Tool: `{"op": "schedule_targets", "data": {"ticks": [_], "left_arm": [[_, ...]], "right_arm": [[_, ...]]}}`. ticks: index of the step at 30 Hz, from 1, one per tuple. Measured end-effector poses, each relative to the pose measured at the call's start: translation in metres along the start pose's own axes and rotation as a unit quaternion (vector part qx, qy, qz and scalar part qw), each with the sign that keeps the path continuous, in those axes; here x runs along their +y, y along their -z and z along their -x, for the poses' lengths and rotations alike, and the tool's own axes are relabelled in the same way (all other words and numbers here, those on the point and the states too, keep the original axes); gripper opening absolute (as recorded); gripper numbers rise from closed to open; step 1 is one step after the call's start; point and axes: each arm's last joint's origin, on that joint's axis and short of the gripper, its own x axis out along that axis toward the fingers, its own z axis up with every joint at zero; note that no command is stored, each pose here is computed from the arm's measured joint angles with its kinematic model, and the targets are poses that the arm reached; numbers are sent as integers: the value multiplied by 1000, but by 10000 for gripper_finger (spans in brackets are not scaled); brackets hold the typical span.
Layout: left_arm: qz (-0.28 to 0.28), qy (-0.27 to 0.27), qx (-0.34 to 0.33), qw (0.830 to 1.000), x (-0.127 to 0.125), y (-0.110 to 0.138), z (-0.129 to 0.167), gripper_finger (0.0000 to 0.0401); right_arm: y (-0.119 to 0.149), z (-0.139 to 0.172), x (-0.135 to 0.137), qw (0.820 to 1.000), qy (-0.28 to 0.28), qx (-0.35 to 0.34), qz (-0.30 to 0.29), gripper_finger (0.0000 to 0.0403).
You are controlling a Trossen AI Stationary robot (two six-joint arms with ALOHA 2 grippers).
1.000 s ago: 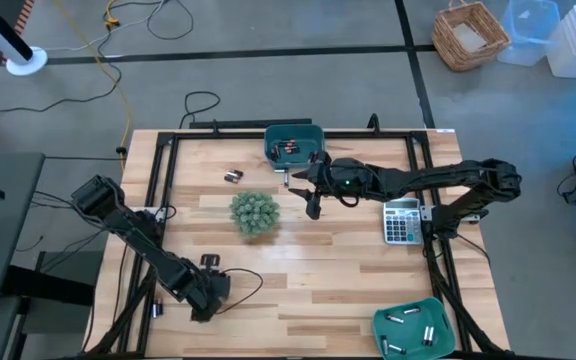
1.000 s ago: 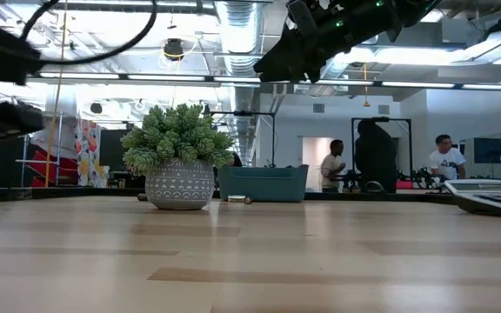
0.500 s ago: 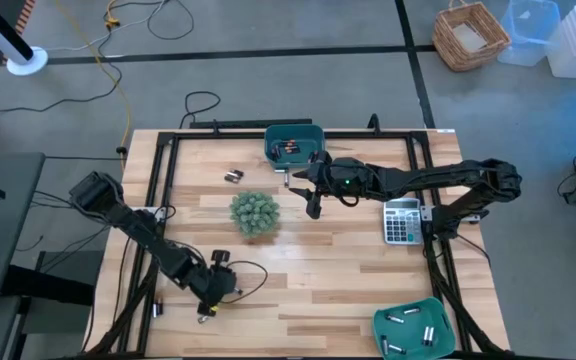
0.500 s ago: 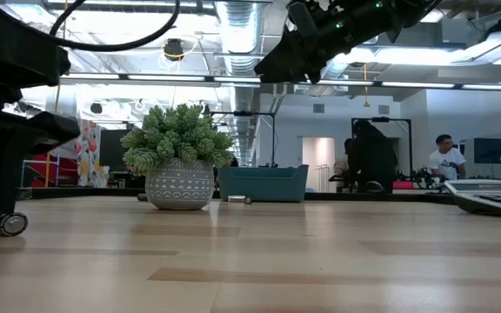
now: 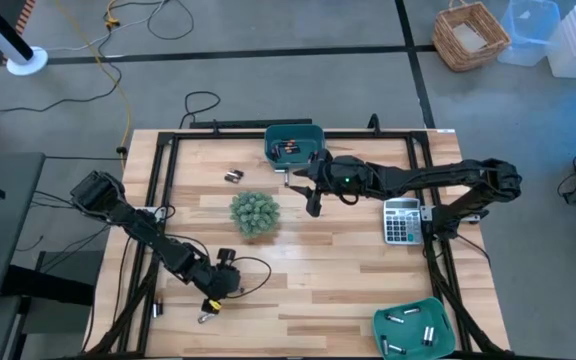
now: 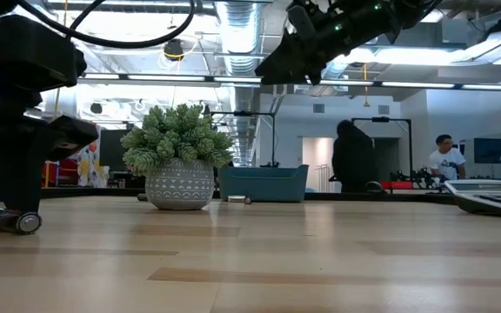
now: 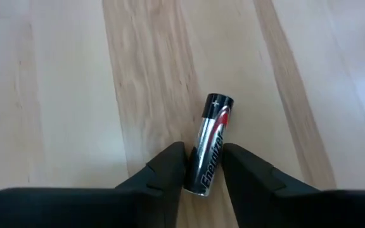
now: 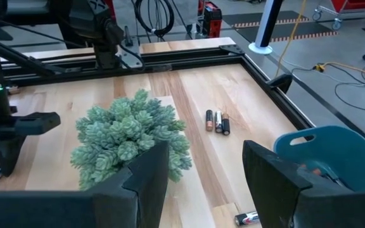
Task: Sort batteries
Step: Put the silver battery into the green bin
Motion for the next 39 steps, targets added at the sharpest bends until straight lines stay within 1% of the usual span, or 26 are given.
{"op": "schedule_targets", "data": {"ticks": [5,6,14,18,21,25,29,31,34,39], "left_arm": [[1,-5,-1,1000,1,0,0,45],[1,-6,-1,1000,1,0,0,41],[-1,-9,-11,1000,1,-1,-1,41],[2,-16,-37,999,0,-6,-1,41],[2,-31,-60,998,1,-9,-2,41],[-3,-44,-110,993,5,-20,-1,41],[-21,-50,-162,985,16,-35,-1,41],[-34,-54,-193,979,24,-44,0,41],[-50,-41,-242,968,40,-57,1,41],[-66,-24,-324,944,67,-79,8,40]], "right_arm": [[0,0,0,1000,0,0,0,215],[0,0,0,1000,0,0,0,215],[-2,3,0,1000,-1,-4,0,215],[-13,16,4,1000,-9,-28,9,215],[-20,27,10,999,-20,-46,21,215],[-31,44,18,996,-36,-74,35,215],[-37,60,25,994,-52,-87,48,215],[-42,70,29,991,-60,-100,59,215],[-49,88,34,987,-75,-125,71,215],[-57,119,41,980,-101,-150,79,215]]}}
